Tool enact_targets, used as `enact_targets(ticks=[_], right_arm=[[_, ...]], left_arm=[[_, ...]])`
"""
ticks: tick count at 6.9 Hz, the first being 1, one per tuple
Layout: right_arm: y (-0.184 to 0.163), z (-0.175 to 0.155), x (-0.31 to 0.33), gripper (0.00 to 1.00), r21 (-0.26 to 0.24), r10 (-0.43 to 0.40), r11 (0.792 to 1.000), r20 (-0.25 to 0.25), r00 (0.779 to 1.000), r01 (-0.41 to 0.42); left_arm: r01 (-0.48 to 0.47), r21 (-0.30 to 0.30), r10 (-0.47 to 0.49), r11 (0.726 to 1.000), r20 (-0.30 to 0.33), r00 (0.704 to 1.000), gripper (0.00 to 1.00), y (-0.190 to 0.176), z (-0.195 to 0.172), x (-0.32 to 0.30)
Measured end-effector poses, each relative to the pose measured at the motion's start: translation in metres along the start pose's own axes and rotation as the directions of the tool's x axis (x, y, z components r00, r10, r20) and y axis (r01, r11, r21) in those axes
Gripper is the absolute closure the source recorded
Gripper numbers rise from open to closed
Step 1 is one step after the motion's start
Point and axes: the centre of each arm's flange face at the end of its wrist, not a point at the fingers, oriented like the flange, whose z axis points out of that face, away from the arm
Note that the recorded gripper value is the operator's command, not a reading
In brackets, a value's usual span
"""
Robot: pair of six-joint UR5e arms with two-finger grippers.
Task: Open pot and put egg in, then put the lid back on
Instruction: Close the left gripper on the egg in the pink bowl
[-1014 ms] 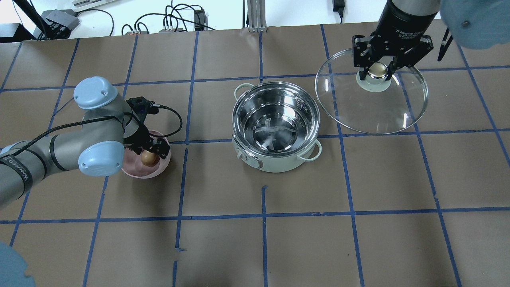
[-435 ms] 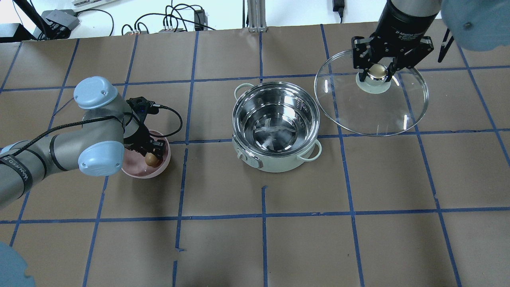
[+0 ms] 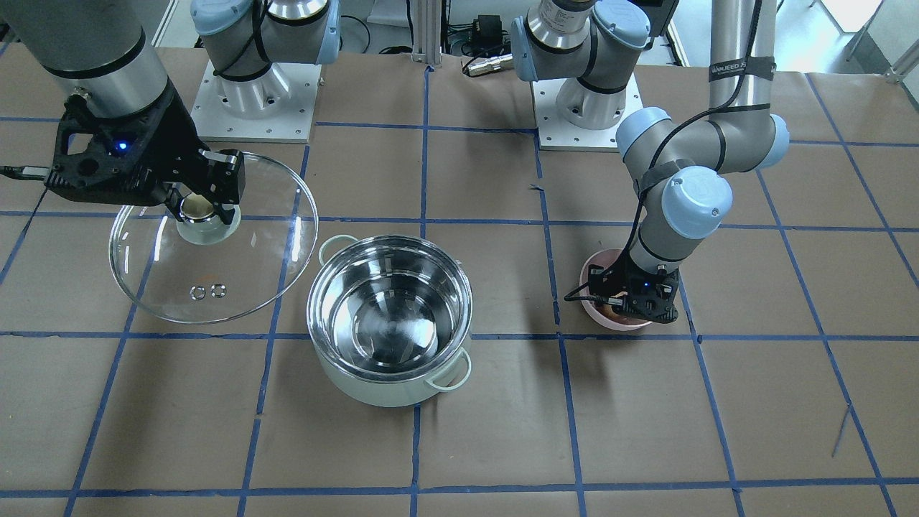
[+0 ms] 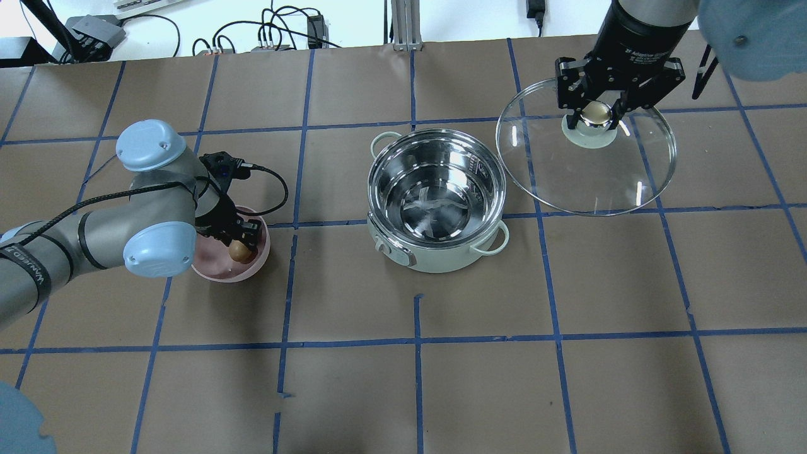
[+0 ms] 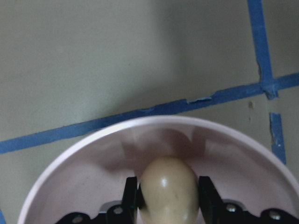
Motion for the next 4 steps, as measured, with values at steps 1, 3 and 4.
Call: enact_targets(ticks=[1, 3, 4], right_arm=[[0.0, 0.0, 0.0, 0.88, 0.001, -0.001, 1.0, 0.001, 1.0, 0.001], [0.001, -0.001, -0.001, 0.88, 0.002, 0.0, 1.0, 0.003, 1.0, 0.0], [0.001, 0.002, -0.002, 0.88, 0.0, 0.001, 1.0, 0.003, 1.0, -0.001]], left_arm=[[0.003, -0.002, -0.003, 1.0, -0.001, 1.0, 0.81, 0.0, -0.002, 0.0], [0.005, -0.009, -0.005, 1.0, -0.003, 1.0, 0.82, -0.002, -0.012, -0.001], [0.005, -0.016, -0.006, 1.0, -0.007, 1.0, 0.82, -0.009, -0.023, -0.003]])
